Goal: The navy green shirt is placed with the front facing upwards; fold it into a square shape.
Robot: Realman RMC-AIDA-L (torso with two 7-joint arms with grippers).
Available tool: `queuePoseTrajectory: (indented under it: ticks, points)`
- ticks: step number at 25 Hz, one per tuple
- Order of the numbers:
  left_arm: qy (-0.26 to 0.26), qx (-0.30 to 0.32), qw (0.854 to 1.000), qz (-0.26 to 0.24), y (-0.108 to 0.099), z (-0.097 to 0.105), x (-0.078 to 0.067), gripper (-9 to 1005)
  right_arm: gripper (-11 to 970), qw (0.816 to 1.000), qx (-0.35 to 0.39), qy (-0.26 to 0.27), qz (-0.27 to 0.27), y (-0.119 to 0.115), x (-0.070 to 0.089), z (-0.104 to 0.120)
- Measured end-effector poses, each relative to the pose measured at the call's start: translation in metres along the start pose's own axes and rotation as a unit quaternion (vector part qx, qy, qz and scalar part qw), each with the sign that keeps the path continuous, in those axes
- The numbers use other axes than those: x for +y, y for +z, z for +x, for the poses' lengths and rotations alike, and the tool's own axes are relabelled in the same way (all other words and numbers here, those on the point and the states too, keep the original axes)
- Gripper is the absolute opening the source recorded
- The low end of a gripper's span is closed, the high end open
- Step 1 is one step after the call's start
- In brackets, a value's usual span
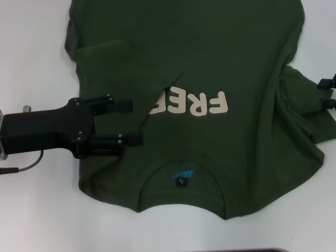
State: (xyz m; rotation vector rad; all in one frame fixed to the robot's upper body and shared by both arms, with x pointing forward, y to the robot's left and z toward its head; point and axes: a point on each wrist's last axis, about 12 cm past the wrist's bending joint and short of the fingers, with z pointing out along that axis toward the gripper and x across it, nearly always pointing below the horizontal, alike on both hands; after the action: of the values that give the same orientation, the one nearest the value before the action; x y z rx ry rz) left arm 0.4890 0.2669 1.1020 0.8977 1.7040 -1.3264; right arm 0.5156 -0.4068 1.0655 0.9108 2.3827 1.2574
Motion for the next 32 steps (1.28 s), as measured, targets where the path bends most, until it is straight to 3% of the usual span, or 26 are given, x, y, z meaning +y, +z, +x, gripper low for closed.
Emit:
queuePoseTrajectory:
  ticks: [11, 32]
  points:
    - [0.000, -0.001, 1.000, 0.000, 0.000, 0.000, 0.000, 903, 547, 1.000, -0.002, -0.002, 0.003, -0.009, -0.001, -0.003]
    - [0.003, -0.002, 1.000, -0.005, 0.001, 0.002, 0.001, 903, 546, 1.000, -0.011, 0.012, -0.015, 0.007, 0.001, 0.001]
